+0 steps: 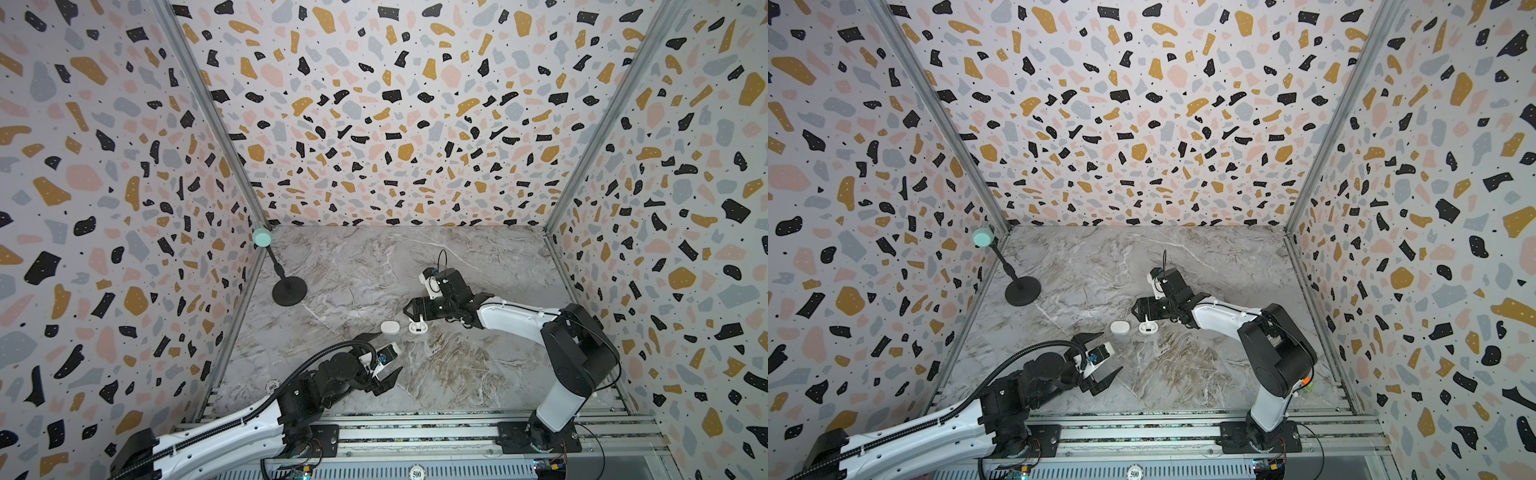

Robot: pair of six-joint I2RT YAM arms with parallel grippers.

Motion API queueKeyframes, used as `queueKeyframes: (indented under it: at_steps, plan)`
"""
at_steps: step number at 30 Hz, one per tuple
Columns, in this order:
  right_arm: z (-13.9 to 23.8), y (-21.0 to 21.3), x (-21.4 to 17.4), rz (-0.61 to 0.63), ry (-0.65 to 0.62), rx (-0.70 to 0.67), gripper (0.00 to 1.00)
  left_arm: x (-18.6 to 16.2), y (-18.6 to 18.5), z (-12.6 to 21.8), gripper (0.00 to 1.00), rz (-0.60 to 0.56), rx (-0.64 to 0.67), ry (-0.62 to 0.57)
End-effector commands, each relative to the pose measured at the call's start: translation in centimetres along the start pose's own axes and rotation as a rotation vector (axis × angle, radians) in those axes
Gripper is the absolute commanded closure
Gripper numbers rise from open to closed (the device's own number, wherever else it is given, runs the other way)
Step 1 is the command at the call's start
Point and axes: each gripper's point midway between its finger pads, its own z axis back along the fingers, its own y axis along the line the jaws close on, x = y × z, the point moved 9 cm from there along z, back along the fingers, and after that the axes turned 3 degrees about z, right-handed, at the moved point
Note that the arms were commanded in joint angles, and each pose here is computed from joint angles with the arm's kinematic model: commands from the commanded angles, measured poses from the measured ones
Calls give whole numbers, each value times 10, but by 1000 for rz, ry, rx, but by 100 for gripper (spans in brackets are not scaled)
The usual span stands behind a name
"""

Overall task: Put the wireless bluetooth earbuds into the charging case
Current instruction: 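Open the right gripper and lift it away from the case while left gripper rises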

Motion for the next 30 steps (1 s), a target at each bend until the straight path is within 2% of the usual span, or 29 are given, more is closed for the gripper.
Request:
queueKeyframes:
  at_steps: [1, 30]
  plan:
    - [5, 7, 10, 25, -28, 28, 10, 18, 2, 2, 0, 21, -33, -61]
    - [13, 9, 1, 14, -32, 66, 13, 18, 2, 0, 0, 20, -28, -46]
